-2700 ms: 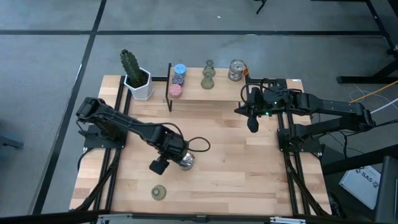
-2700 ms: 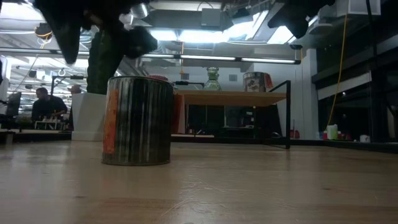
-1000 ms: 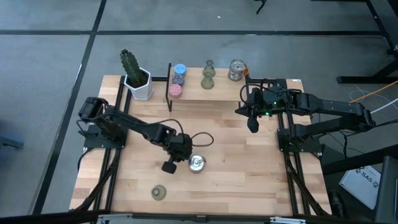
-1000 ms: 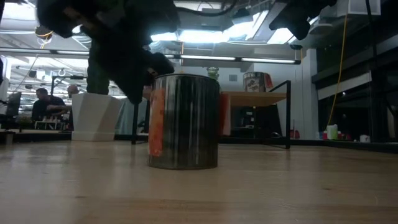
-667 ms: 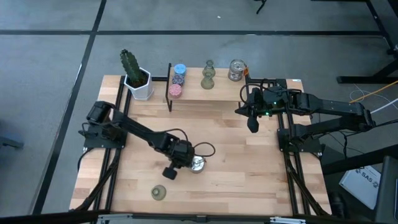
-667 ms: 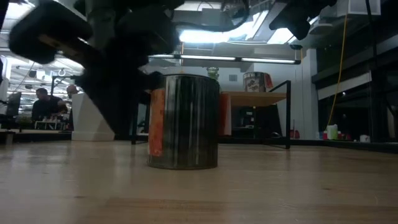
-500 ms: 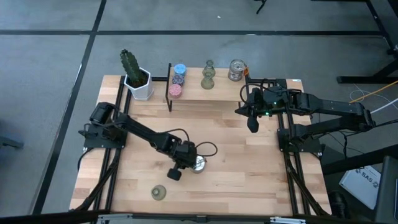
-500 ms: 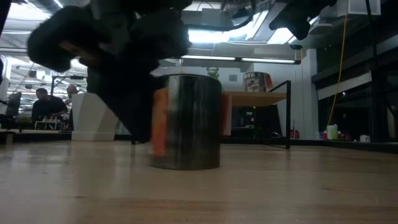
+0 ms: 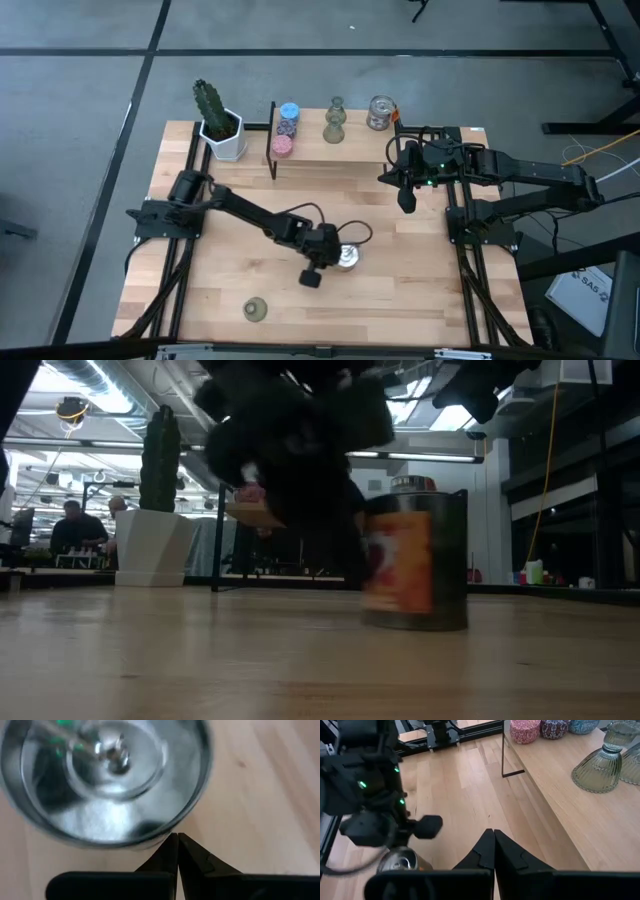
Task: Pick & Place candle stick holders
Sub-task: Put the silver scented candle aligned with the silver scented candle on the shelf
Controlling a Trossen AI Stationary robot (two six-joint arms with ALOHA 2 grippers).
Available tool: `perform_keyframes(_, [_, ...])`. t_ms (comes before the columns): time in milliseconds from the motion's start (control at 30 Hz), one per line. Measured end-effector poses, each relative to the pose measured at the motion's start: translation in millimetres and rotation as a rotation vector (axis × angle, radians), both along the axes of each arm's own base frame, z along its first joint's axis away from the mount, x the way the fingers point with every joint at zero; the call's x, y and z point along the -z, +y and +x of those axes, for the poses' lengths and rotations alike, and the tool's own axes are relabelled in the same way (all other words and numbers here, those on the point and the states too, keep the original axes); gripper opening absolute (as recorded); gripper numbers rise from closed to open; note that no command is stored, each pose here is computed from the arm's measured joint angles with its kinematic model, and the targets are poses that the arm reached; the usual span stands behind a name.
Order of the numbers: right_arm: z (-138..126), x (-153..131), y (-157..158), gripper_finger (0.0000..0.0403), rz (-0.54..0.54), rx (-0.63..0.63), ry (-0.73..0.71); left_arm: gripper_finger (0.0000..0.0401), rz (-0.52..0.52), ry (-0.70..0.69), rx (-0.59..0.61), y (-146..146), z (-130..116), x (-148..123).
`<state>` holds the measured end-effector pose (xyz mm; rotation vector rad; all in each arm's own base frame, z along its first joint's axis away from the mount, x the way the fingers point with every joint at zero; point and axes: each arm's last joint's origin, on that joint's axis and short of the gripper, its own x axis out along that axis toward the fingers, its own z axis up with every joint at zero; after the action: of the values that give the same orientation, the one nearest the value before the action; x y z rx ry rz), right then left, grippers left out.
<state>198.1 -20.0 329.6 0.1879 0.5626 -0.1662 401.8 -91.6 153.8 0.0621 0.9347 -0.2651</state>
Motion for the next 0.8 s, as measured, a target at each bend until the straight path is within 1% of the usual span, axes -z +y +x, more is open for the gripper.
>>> perform_keyframes(133, [0, 0, 0, 0.0001, -0.001, 0.0, 0.001, 0.0002, 0.013, -0.019, -0.006, 13, 19, 1])
perform_keyframes(267, [0, 0, 0, 0.0001, -0.003, -0.001, 0.001, 0.0002, 0.02, -0.036, -0.033, 28, 32, 1])
perform_keyframes(400, [0, 0, 0, 0.0001, -0.004, 0.001, 0.002, 0.0002, 0.043, -0.089, -0.067, 44, 41, -9])
perform_keyframes(533, [0, 0, 0, 0.0001, -0.004, 0.001, 0.002, 0.0002, 0.055, -0.092, -0.113, 61, 43, -11])
perform_keyframes(667, [-1, 1, 0, 0.0001, -0.002, 0.001, 0.017, 0.0002, 0.044, -0.064, -0.153, 71, 41, -13])
perform_keyframes(800, [-1, 2, 0, 0.0001, 0.004, -0.009, 0.025, 0.0002, 0.022, -0.094, -0.217, 76, 36, -36])
